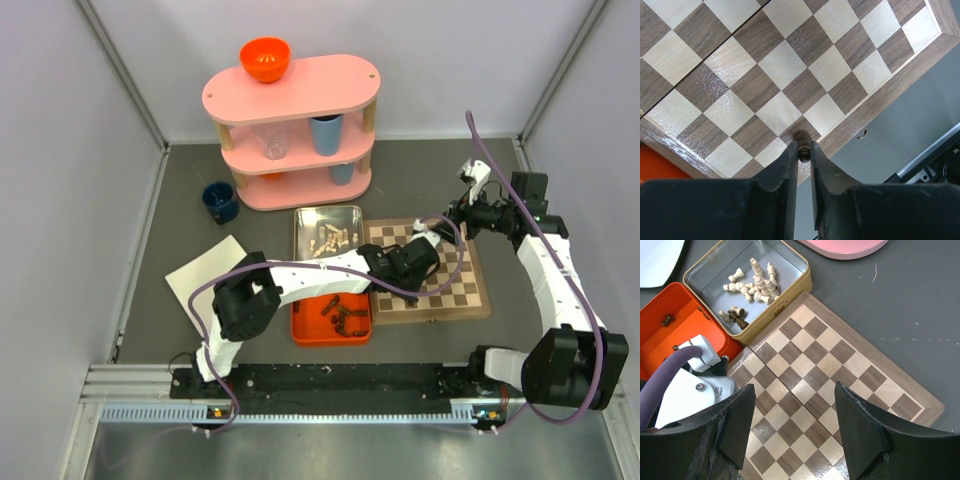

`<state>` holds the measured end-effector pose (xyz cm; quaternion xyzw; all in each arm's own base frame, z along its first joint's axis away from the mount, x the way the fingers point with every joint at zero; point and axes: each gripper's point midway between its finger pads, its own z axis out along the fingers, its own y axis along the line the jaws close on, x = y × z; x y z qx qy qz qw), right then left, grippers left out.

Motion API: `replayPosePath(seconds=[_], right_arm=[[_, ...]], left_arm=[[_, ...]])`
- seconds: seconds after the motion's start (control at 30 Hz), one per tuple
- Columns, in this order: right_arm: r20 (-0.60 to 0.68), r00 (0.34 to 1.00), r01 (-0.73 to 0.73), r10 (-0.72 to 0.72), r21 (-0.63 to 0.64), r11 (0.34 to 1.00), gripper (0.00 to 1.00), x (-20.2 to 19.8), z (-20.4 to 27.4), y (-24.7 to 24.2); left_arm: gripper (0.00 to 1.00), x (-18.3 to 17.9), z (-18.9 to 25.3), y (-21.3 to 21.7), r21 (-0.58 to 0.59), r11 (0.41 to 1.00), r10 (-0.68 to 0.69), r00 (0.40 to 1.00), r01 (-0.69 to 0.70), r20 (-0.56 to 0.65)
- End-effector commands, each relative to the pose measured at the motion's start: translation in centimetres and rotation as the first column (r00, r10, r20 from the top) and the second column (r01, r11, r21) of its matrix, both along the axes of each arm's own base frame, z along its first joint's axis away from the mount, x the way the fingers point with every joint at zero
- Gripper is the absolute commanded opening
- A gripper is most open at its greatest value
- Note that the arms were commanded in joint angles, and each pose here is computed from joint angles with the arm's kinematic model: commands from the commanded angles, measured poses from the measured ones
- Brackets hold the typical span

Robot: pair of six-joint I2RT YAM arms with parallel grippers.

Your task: Set up the chess pieces on the board

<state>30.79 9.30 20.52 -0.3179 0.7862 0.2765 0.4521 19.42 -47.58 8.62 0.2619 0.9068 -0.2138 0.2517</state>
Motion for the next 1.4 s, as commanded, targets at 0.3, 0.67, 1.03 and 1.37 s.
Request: replayPosePath(seconds=[0.3,0.67,1.03,1.37], right_arm=[[0.042,0.999,-0.029,0.028,0.029,0.999,0.65,0.3,1.5,0.4],[0.04,0.999,-0.029,0.028,0.028,0.999,0.65,0.3,1.4,0.3],[0.053,0.999,-0.008,0.007,0.034,0.999,0.65,0.4,1.7,-0.5],[0.11,0.987,-0.13,0.117,0.117,0.985,0.65,-1.3,2.9,0.8]], left_arm=[[0.32,0.0,1.2,-1.5,-0.038,0.999,-0.025,1.0,0.025,0.018],[0.6,-0.5,2.7,-2.0,-0.083,0.996,-0.041,0.999,0.043,0.017],[0.8,-0.8,8.6,-0.3,-0.242,0.967,-0.051,0.989,0.084,0.136],[0.9,-0.6,15.2,9.5,-0.329,0.943,0.069,0.93,0.058,0.361]])
